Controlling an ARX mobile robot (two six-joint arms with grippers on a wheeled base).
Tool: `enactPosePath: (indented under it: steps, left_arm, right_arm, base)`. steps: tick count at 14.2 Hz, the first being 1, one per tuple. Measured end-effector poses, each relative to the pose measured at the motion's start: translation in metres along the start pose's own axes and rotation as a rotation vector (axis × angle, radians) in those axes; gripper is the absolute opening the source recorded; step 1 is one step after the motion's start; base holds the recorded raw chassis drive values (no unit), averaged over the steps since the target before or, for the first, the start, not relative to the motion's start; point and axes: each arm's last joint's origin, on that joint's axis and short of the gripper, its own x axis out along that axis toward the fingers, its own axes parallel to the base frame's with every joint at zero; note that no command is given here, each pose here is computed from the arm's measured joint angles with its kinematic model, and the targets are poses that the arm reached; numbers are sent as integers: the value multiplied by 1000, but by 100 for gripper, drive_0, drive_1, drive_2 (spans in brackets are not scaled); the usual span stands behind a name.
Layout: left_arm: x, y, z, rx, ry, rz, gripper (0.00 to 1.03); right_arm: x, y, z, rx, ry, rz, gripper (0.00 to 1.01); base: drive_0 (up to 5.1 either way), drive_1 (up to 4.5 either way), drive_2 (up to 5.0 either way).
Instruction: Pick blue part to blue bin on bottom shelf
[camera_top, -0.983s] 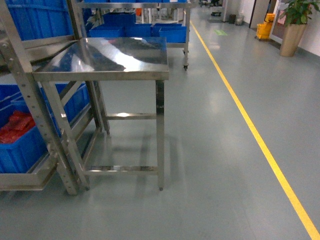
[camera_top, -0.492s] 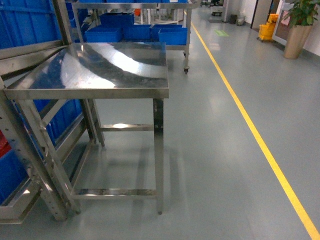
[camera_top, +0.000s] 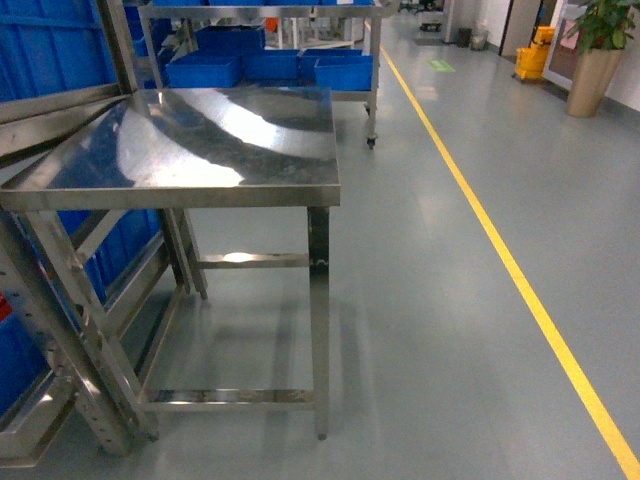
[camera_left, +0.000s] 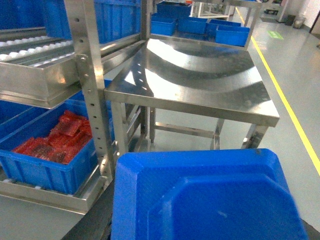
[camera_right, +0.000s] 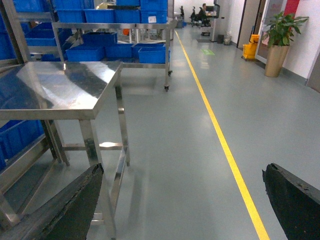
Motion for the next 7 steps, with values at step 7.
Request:
enactPosePath:
  steps: [7]
  left_arm:
    - [0, 0, 0, -1, -2, 4, 44]
  right_arm:
    - [0, 0, 0, 0, -1, 1, 98]
  base:
    - [-476, 350, 152]
